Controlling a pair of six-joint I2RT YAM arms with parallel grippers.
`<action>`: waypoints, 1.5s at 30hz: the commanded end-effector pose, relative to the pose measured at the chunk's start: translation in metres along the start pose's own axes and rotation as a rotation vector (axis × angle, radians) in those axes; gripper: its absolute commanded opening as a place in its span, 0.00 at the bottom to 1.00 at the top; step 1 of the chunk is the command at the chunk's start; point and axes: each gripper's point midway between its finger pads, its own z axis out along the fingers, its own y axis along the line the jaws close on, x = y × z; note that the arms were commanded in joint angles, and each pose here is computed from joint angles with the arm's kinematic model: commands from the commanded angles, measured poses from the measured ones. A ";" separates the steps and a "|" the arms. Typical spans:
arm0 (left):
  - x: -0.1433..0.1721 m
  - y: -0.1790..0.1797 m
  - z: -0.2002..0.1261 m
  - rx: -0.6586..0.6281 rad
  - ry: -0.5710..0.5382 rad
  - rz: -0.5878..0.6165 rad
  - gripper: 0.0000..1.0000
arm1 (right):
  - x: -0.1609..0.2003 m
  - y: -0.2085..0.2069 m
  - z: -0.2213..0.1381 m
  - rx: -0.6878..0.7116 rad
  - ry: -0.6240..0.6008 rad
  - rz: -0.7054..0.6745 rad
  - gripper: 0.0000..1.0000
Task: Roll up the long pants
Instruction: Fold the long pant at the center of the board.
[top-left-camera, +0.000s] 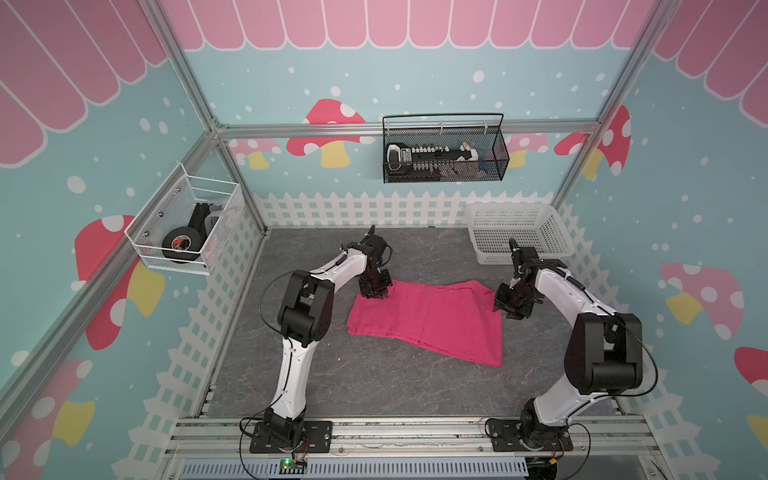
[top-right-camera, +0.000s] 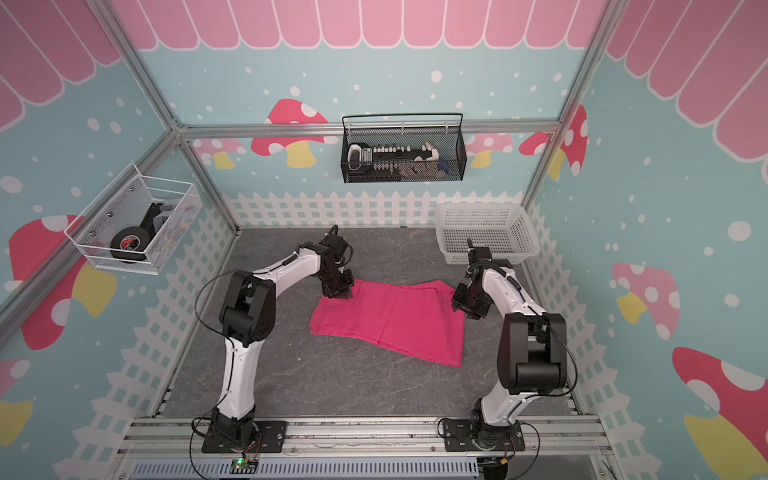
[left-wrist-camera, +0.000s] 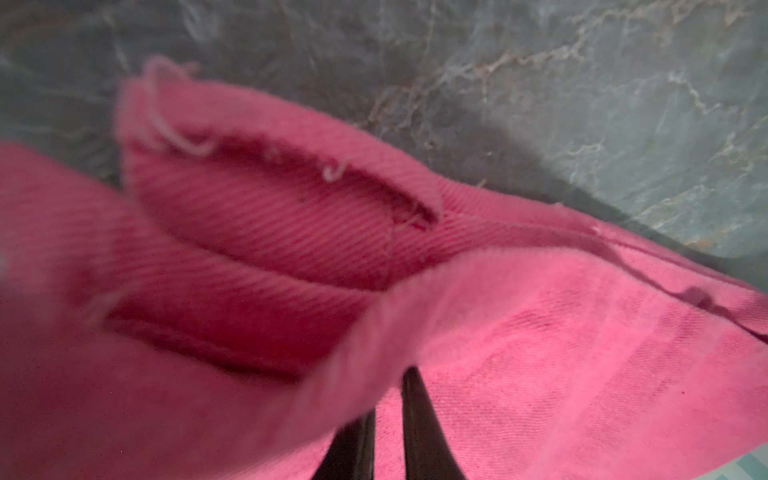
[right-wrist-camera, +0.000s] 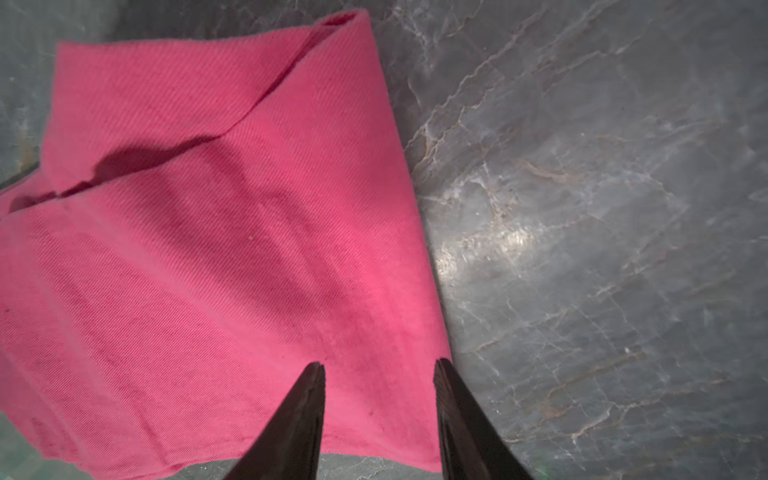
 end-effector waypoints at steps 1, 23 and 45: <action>0.005 0.004 0.022 -0.016 0.039 0.026 0.15 | -0.024 0.026 -0.014 -0.073 -0.070 -0.018 0.44; 0.005 0.028 0.009 -0.041 0.038 0.007 0.15 | -0.068 0.072 0.040 -0.003 0.025 -0.087 0.44; -0.010 0.036 0.000 -0.039 0.022 -0.009 0.15 | -0.035 0.019 0.051 0.264 0.196 -0.078 0.36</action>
